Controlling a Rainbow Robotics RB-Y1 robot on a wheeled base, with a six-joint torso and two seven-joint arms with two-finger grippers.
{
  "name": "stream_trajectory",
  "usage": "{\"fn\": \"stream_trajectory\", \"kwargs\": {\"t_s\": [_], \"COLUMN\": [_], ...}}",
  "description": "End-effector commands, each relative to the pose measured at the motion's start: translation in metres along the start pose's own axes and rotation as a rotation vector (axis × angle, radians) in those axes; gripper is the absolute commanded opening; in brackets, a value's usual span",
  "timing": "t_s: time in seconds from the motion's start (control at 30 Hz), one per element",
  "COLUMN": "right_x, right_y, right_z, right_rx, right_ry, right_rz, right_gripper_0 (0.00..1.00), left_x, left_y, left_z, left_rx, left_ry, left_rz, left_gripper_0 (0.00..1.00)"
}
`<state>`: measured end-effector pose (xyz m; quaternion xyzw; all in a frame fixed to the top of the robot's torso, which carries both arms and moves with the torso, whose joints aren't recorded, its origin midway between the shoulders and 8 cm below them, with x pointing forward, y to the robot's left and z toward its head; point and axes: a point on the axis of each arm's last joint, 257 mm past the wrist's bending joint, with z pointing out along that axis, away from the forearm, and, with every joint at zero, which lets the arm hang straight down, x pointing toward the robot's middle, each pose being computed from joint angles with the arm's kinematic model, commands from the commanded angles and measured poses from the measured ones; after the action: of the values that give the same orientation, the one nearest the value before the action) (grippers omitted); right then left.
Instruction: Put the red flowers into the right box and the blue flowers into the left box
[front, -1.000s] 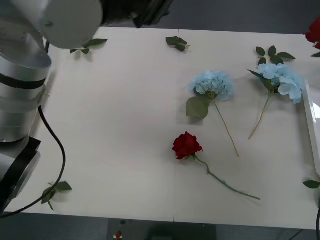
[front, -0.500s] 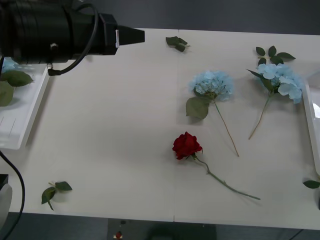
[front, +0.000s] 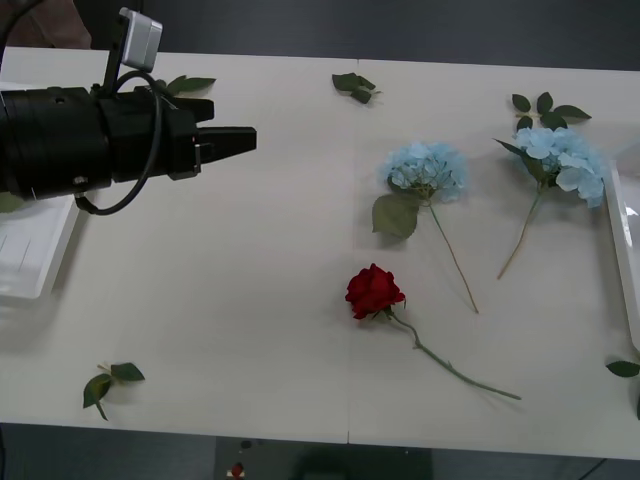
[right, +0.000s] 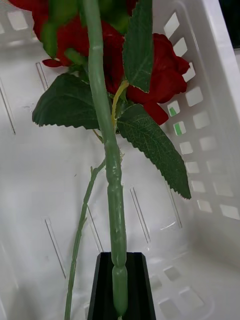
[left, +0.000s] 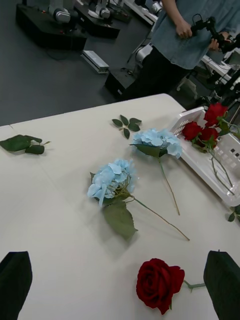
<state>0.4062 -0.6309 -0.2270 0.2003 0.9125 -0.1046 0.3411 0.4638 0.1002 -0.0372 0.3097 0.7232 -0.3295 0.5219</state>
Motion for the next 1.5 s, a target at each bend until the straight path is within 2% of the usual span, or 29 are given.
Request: {"fn": "stream_trajectory", "kwargs": {"t_s": [0.03, 0.13, 0.2, 0.23, 0.27, 0.53, 0.8, 0.9, 1.13, 1.5], "right_x": [-0.019, -0.017, -0.017, -0.017, -0.017, -0.023, -0.021, -0.016, 0.002, 0.013], "right_y": [-0.01, -0.01, -0.009, -0.007, -0.006, 0.012, 0.054, 0.093, 0.156, 0.214], "right_z": [0.003, 0.008, 0.008, 0.008, 0.009, -0.004, -0.042, -0.059, -0.062, -0.045], "right_rx": [0.029, 0.03, 0.029, 0.024, 0.02, -0.004, -0.047, -0.095, -0.155, -0.082], "right_ry": [-0.048, -0.053, -0.051, -0.051, -0.05, -0.048, 0.008, 0.03, 0.09, 0.082], "right_rz": [0.011, 0.013, 0.01, 0.006, 0.009, -0.026, -0.099, -0.054, 0.144, 0.27], "right_gripper_0": [0.0, 0.02, 0.32, 0.8, 1.0, 1.0, 1.0, 1.0, 1.0, 1.0], "left_x": [0.0, 0.005, 0.007, 0.008, 0.01, 0.004, 0.004, 0.011, 0.021, 0.026], "left_y": [-0.009, -0.012, -0.014, -0.015, -0.015, -0.036, -0.059, -0.071, -0.087, -0.101], "left_z": [-0.008, -0.011, -0.012, -0.012, -0.012, -0.015, -0.004, -0.004, -0.015, -0.022], "left_rx": [0.019, 0.036, 0.045, 0.048, 0.05, 0.128, 0.197, 0.229, 0.26, 0.316], "left_ry": [-0.011, -0.019, -0.02, -0.019, -0.016, -0.058, -0.086, -0.088, -0.076, -0.074], "left_rz": [0.191, 0.226, 0.254, 0.273, 0.285, 0.307, 0.306, 0.3, 0.301, 0.273], "left_gripper_0": [1.0, 1.0, 1.0, 1.0, 1.0, 1.0, 1.0, 1.0, 1.0, 1.0]}}
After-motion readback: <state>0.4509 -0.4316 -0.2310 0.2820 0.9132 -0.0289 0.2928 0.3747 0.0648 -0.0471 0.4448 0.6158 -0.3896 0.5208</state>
